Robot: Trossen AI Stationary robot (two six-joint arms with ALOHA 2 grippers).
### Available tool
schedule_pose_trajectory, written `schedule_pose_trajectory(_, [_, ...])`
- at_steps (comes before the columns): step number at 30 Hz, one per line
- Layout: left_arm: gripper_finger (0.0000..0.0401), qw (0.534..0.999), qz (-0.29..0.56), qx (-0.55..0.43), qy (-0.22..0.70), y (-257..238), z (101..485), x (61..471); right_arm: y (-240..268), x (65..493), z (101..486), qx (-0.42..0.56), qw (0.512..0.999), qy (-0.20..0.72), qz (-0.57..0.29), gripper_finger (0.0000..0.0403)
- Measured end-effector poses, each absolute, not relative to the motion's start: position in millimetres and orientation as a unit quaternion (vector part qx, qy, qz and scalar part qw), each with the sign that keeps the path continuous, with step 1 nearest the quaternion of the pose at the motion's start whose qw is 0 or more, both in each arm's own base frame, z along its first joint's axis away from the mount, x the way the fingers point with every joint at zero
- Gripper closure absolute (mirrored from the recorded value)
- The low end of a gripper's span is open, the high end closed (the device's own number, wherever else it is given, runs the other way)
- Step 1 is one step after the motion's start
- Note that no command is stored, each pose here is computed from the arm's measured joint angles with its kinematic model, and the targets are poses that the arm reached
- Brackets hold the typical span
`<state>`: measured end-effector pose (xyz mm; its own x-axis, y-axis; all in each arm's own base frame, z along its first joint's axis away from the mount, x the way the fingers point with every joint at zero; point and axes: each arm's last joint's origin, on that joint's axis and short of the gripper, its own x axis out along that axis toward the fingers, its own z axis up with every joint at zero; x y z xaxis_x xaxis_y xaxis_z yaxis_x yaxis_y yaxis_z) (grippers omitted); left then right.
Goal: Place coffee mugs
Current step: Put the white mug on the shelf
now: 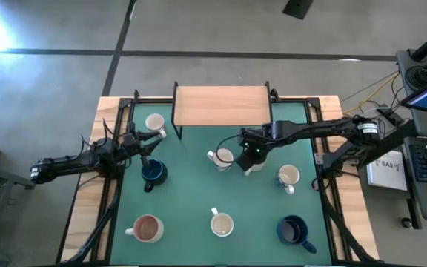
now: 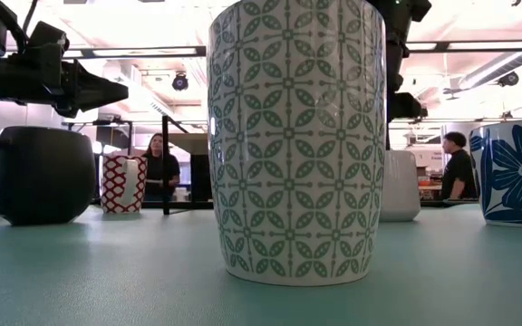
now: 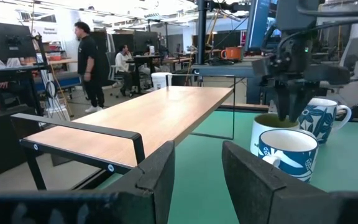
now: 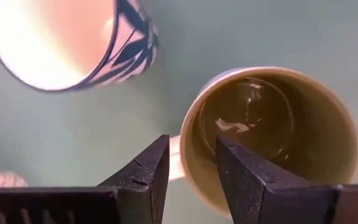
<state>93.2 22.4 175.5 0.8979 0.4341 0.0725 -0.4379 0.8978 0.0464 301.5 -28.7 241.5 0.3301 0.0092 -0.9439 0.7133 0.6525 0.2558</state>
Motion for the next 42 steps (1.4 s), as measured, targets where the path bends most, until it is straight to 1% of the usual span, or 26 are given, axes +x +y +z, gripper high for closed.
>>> schedule_pose_trajectory(5, [0.0285,0.974,0.224,0.031,-0.03,22.4,175.5,93.2,-29.1,305.0,242.6,0.344,0.751,0.512,-0.234,0.0275])
schedule_pose_trajectory(9, [0.0285,0.974,0.224,0.031,-0.03,22.4,175.4,93.2,-30.4,303.7,239.3,0.331,0.753,0.509,-0.254,0.0273])
schedule_pose_trajectory(29, [0.0285,0.974,0.224,0.031,-0.03,22.4,175.4,93.3,-32.9,301.2,215.1,0.331,0.762,0.492,-0.259,0.0305])
schedule_pose_trajectory(33, [0.0285,0.974,0.224,0.031,-0.03,22.4,175.5,93.2,-32.5,299.8,208.7,0.329,0.758,0.499,-0.261,0.0318])
schedule_pose_trajectory(38, [0.0285,0.974,0.224,0.031,-0.03,22.4,175.5,93.2,-32.9,305.6,194.8,0.316,0.752,0.519,-0.257,0.0346])
schedule_pose_trajectory(42, [0.0285,0.974,0.224,0.031,-0.029,22.4,175.2,93.3,-31.5,310.0,177.7,0.31,0.735,0.559,-0.225,0.0373])
